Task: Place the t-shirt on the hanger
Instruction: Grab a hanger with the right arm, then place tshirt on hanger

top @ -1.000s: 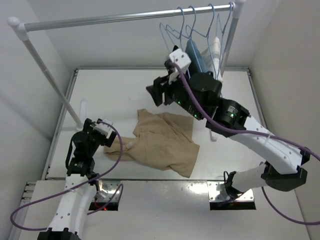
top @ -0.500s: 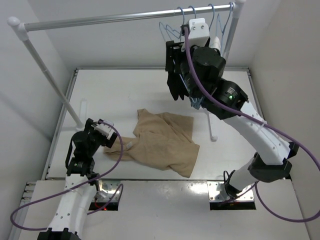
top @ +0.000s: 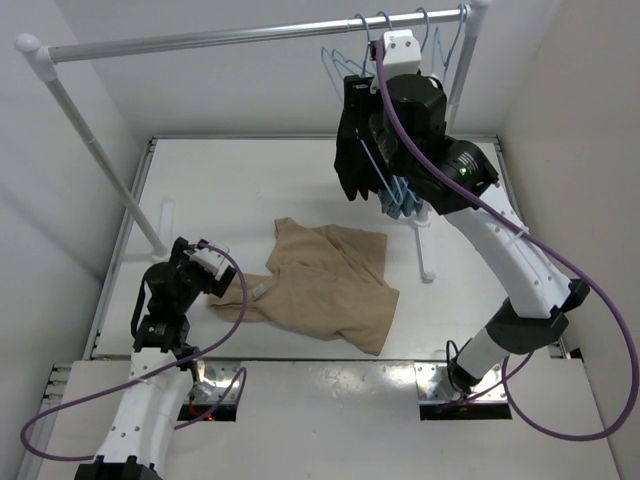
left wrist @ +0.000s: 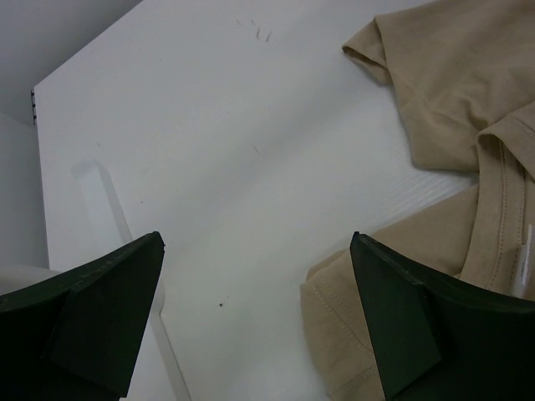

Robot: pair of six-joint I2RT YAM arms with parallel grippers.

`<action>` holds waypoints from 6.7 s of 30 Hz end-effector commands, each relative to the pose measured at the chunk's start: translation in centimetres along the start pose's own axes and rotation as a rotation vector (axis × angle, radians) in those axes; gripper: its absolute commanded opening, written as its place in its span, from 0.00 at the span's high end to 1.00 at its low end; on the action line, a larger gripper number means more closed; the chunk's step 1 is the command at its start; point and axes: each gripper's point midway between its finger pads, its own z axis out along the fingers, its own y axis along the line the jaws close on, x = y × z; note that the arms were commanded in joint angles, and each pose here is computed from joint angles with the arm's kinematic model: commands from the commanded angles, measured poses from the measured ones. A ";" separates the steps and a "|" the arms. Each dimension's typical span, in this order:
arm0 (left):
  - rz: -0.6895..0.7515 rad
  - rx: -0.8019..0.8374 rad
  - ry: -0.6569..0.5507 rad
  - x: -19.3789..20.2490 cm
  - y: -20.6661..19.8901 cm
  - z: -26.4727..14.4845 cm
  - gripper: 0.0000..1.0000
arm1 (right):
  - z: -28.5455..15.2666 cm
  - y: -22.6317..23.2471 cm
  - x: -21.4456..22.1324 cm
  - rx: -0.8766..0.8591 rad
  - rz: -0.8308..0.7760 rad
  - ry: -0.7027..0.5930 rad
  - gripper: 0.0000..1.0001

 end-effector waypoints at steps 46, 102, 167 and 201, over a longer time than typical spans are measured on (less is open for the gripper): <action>0.381 0.569 -0.009 -0.4 -7.4 -1.5 0.26 | -3.7 6.1 -1.7 -0.602 -0.076 -0.183 1.00; 0.375 0.639 0.203 1.9 -7.1 0.0 1.00 | -10.4 6.7 19.0 -0.828 -0.039 0.374 1.00; -0.292 0.942 -0.064 -19.0 -8.9 -4.3 1.00 | -12.3 18.2 28.8 -1.004 -0.585 0.008 1.00; 0.074 0.439 -0.136 -19.3 -0.9 -0.9 0.16 | -11.0 18.4 37.3 -0.873 -0.325 -0.035 1.00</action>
